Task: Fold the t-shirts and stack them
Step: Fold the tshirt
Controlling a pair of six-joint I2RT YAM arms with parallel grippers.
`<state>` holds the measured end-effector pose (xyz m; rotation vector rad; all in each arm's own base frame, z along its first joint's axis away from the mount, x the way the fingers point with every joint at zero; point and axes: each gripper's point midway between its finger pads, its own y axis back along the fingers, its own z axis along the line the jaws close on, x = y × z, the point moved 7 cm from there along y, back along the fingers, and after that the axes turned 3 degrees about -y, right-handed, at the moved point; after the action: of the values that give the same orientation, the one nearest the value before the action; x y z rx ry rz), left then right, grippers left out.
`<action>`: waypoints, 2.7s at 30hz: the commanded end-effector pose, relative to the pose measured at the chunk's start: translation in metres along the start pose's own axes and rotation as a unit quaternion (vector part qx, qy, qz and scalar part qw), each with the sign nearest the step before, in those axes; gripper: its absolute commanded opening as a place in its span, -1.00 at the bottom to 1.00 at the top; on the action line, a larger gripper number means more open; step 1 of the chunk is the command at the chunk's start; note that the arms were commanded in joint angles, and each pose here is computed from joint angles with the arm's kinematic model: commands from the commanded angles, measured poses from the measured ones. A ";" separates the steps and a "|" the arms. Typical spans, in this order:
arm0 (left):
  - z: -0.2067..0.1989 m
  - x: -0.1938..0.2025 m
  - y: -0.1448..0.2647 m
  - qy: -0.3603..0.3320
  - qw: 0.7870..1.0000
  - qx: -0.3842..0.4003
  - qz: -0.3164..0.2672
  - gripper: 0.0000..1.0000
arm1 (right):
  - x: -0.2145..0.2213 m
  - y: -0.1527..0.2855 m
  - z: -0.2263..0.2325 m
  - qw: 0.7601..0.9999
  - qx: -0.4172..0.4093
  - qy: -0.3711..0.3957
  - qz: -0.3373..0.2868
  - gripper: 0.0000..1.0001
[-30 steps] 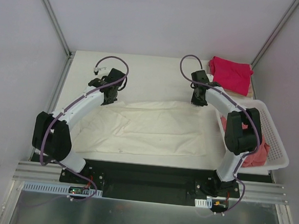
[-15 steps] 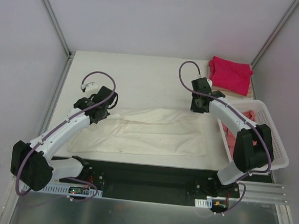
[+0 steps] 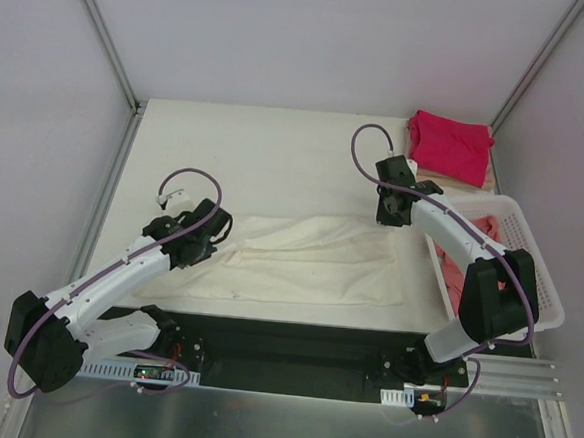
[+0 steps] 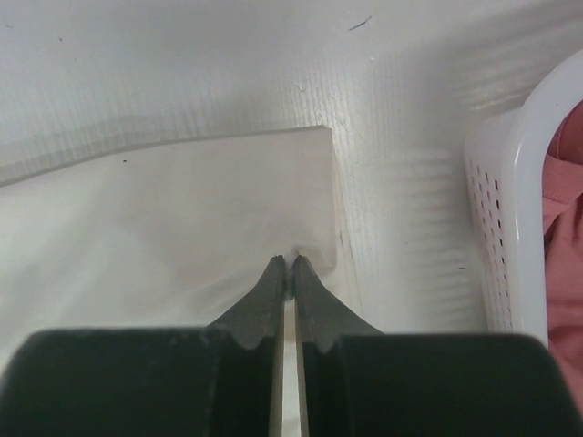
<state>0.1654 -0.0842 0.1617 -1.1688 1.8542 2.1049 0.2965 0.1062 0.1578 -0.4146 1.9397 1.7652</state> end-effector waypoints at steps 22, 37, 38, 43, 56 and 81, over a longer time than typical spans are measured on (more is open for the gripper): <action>-0.031 -0.024 0.033 -0.005 0.994 0.106 -0.026 0.99 | 0.034 0.028 0.030 0.986 -0.156 0.030 0.041 0.93; -0.087 0.014 -0.060 -0.100 0.984 0.005 0.146 0.99 | 0.073 -0.010 0.062 0.971 -0.205 0.033 0.116 0.93; -0.081 0.020 -0.063 -0.102 0.983 -0.004 0.155 0.99 | 0.075 -0.011 0.060 0.972 -0.201 0.035 0.118 0.93; -0.034 0.053 -0.052 -0.073 0.977 -0.026 0.196 0.99 | 0.077 -0.012 0.055 0.976 -0.179 0.036 0.118 0.93; 0.042 0.084 0.003 0.048 0.980 0.055 0.186 0.99 | 0.078 -0.018 0.050 0.981 -0.150 0.037 0.120 0.93; -0.003 0.048 -0.056 0.064 0.980 0.025 0.185 0.99 | 0.059 -0.002 0.109 0.953 -0.265 0.079 0.122 0.93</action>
<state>0.1442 -0.0871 0.0955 -1.0684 2.2622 2.2504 0.2638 0.2019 0.1299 -0.5414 1.6699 2.3865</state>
